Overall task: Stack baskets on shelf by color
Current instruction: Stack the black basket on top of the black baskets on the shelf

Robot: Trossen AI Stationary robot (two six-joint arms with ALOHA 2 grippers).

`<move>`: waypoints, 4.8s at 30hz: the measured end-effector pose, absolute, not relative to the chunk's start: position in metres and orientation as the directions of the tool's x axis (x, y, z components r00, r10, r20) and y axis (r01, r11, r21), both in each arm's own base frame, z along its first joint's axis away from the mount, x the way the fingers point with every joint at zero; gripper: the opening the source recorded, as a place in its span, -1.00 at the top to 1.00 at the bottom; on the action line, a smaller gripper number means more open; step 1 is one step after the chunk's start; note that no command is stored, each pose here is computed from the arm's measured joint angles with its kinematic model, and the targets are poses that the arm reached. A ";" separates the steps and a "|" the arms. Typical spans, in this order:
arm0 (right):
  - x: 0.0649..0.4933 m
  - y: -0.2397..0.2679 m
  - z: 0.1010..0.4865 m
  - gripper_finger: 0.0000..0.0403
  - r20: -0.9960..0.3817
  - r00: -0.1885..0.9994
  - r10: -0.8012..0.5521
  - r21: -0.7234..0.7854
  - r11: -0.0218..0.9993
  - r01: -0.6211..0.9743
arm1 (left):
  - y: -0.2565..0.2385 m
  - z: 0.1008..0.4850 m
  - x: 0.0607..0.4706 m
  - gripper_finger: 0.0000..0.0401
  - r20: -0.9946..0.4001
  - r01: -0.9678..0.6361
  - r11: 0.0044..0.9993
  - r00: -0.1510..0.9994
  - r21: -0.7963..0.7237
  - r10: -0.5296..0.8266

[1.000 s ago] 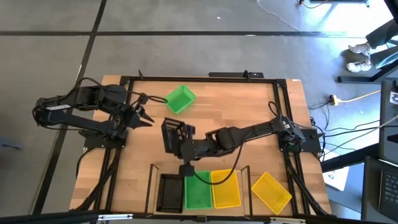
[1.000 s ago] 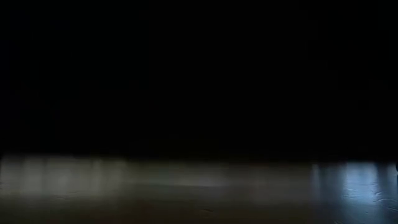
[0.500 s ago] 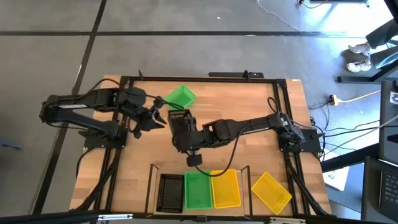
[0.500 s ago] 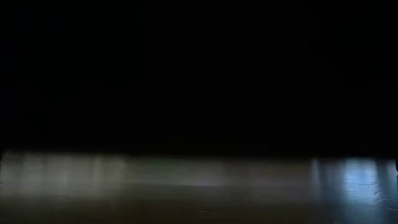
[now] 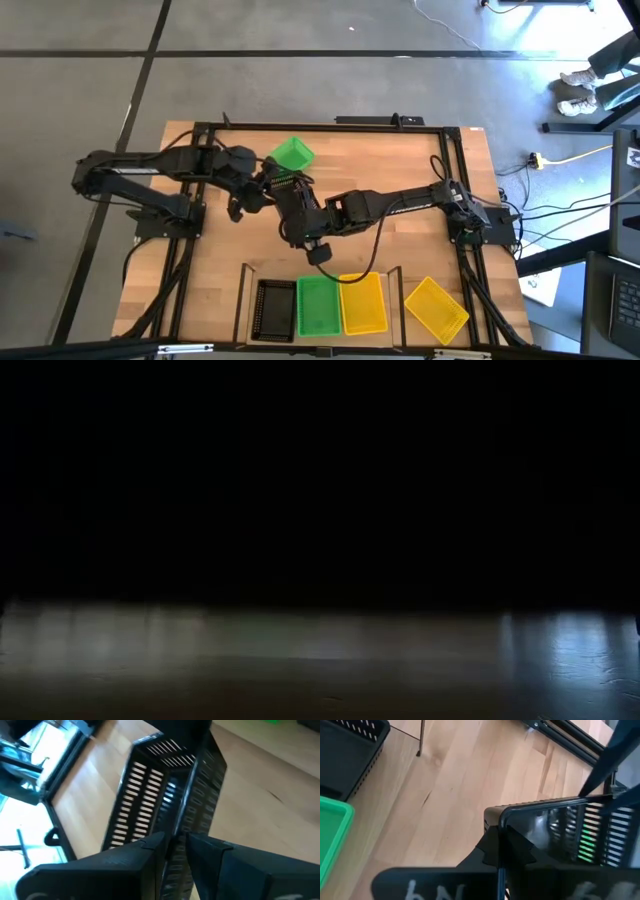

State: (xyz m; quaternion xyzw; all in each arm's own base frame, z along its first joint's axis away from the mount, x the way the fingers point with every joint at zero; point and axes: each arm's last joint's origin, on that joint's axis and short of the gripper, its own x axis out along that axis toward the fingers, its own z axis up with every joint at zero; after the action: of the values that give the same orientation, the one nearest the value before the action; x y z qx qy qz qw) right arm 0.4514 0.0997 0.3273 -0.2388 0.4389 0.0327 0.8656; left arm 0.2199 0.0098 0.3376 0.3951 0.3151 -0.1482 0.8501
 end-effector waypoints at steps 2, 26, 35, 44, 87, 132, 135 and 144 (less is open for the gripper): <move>0.451 0.100 0.327 0.99 -0.776 0.612 -0.152 -0.385 0.883 -0.268 | 0.010 0.335 0.224 0.66 -0.659 0.507 0.642 0.752 0.575 -0.004; 0.453 0.094 0.327 0.89 -0.783 0.610 -0.125 -0.299 0.935 -0.192 | -0.004 0.325 0.224 0.99 -0.731 0.574 0.627 0.682 0.526 -0.011; 0.457 0.094 0.330 0.89 -0.753 0.646 -0.124 -0.314 0.931 -0.187 | -0.004 0.322 0.219 1.00 -0.767 0.590 0.654 0.641 0.473 -0.024; 0.458 0.095 0.330 0.89 -0.753 0.653 -0.083 -0.302 0.925 -0.231 | -0.005 0.322 0.219 1.00 -0.770 0.602 0.653 0.637 0.460 -0.045; 0.460 0.093 0.333 0.42 -0.736 0.674 -0.068 -0.328 0.906 -0.267 | -0.006 0.321 0.218 1.00 -0.772 0.591 0.709 0.627 0.384 -0.105; 0.420 0.141 0.424 0.42 -0.458 0.876 0.152 -0.252 0.922 -0.292 | -0.054 0.335 0.195 1.00 -0.728 0.682 0.534 0.665 0.500 -0.167; 0.417 0.147 0.424 0.42 -0.463 0.869 0.178 -0.242 0.917 -0.317 | -0.054 0.335 0.195 1.00 -0.728 0.679 0.540 0.665 0.498 -0.165; 0.403 0.165 0.432 0.42 -0.449 0.792 0.413 -0.098 0.859 -0.503 | -0.054 0.337 0.198 1.00 -0.706 0.638 0.599 0.689 0.483 -0.164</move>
State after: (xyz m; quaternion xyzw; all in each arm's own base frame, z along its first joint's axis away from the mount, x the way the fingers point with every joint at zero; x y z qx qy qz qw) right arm 0.4035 0.1652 0.4320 -0.1066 0.2111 0.2434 0.9407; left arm 0.1976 -0.0543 0.3366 0.3781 0.3135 -0.2394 0.8375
